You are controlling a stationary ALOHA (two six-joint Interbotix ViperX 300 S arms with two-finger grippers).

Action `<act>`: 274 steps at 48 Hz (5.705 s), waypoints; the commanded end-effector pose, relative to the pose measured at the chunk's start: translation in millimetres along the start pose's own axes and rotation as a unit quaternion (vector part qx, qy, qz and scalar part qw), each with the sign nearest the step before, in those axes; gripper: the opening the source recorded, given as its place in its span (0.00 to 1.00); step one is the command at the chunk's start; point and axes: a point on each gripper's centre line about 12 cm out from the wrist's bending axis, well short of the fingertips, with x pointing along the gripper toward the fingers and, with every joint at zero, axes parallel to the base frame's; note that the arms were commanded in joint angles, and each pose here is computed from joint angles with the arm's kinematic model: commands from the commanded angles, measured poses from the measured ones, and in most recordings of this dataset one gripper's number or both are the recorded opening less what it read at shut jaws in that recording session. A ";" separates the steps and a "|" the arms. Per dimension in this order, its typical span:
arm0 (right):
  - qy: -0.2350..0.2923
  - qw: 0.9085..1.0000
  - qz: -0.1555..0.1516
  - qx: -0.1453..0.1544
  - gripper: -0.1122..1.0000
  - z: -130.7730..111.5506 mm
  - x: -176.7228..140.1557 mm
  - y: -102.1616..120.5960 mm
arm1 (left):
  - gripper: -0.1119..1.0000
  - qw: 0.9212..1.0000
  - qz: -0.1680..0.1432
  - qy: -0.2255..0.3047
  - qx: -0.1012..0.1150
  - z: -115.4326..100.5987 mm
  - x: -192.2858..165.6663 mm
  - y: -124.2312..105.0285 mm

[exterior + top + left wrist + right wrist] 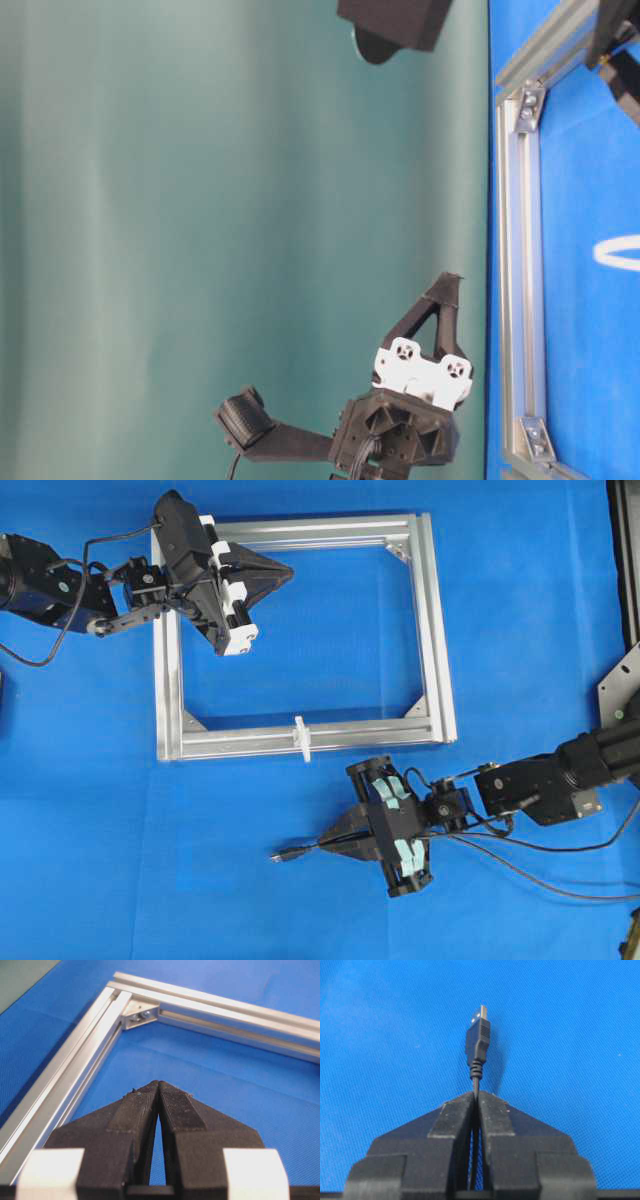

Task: Insert the wire through the string loop located in the center.
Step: 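Lift the USB cable with the right gripper, plug end pointing left, then move the right gripper left, bringing the USB plug to the white loop, then push the USB plug through the white zip-tie loop with the right gripper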

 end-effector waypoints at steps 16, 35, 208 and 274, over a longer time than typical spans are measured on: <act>-0.030 0.999 0.011 0.004 0.08 50.7 -21.0 10.5 | 0.10 1.000 -0.002 -0.021 -0.001 15.3 -2.3 -0.7; -0.037 0.999 0.015 0.006 0.08 76.4 -36.7 14.4 | 0.10 1.000 -0.002 -0.021 -0.001 15.3 -2.3 -0.7; -0.017 0.994 -0.095 0.054 0.08 31.9 -103.6 -70.1 | 0.10 1.000 -0.004 -0.017 -0.001 12.1 -5.5 -2.0; -0.017 0.994 -0.096 0.054 0.08 32.0 -103.7 -70.6 | 0.10 1.000 -0.004 -0.017 -0.001 11.7 -5.3 -1.9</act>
